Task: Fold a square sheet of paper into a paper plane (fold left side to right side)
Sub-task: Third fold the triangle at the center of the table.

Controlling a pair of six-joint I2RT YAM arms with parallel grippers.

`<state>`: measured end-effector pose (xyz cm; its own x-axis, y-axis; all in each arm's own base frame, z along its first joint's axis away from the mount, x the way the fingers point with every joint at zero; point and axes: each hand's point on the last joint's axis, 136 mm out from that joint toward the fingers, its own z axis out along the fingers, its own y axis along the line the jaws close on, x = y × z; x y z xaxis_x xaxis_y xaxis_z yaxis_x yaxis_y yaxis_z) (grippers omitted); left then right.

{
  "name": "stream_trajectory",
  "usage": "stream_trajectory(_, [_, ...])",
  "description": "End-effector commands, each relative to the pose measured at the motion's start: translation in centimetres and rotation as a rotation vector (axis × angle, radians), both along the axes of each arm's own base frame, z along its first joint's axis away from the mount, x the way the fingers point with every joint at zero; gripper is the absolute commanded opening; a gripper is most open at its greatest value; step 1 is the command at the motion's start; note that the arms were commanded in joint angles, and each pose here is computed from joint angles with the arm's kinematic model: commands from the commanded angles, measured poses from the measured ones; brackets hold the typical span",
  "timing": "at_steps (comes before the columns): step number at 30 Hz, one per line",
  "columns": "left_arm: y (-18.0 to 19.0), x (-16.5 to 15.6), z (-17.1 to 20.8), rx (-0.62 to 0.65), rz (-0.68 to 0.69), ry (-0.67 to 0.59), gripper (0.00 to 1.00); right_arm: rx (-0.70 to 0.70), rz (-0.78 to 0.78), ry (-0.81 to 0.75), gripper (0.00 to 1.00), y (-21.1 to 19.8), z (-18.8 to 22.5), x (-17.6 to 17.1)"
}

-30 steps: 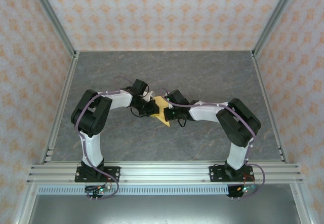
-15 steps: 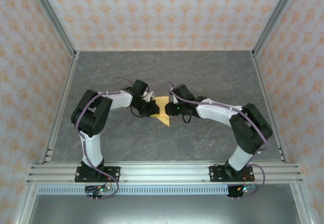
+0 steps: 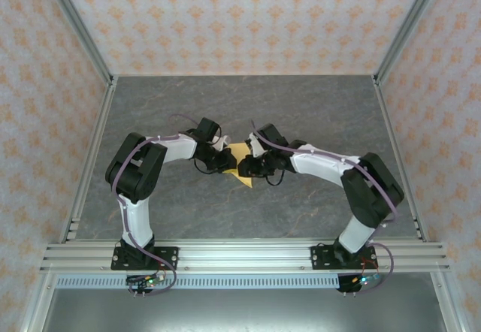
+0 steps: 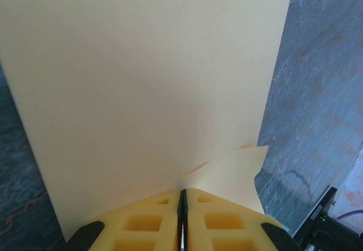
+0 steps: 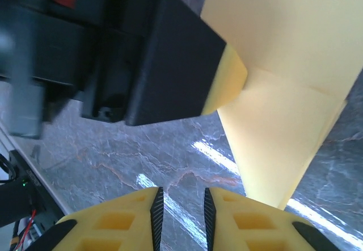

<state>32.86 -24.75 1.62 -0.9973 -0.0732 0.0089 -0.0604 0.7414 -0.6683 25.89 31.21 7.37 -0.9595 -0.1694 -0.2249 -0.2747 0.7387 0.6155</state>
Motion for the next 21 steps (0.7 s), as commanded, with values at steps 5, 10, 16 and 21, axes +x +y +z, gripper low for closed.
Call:
stream_trajectory(5, [1.2,-1.0,-2.5,0.083,0.015,0.034,0.10,-0.026,-0.005,0.098,0.28,0.4,-2.0,-0.4])
stream_trajectory(10, [1.2,-0.9,-2.5,0.084,0.016,0.033,0.10,-0.060,-0.004,0.122,0.28,-0.1,-3.2,-0.7])
stream_trajectory(16, [1.2,-0.8,-2.5,0.088,0.017,0.031,0.10,-0.084,-0.005,0.138,0.28,-0.6,-4.2,-1.1])
stream_trajectory(21, [1.2,-0.8,-2.5,0.090,0.018,0.032,0.10,-0.102,-0.003,0.148,0.28,-0.8,-4.7,-1.3])
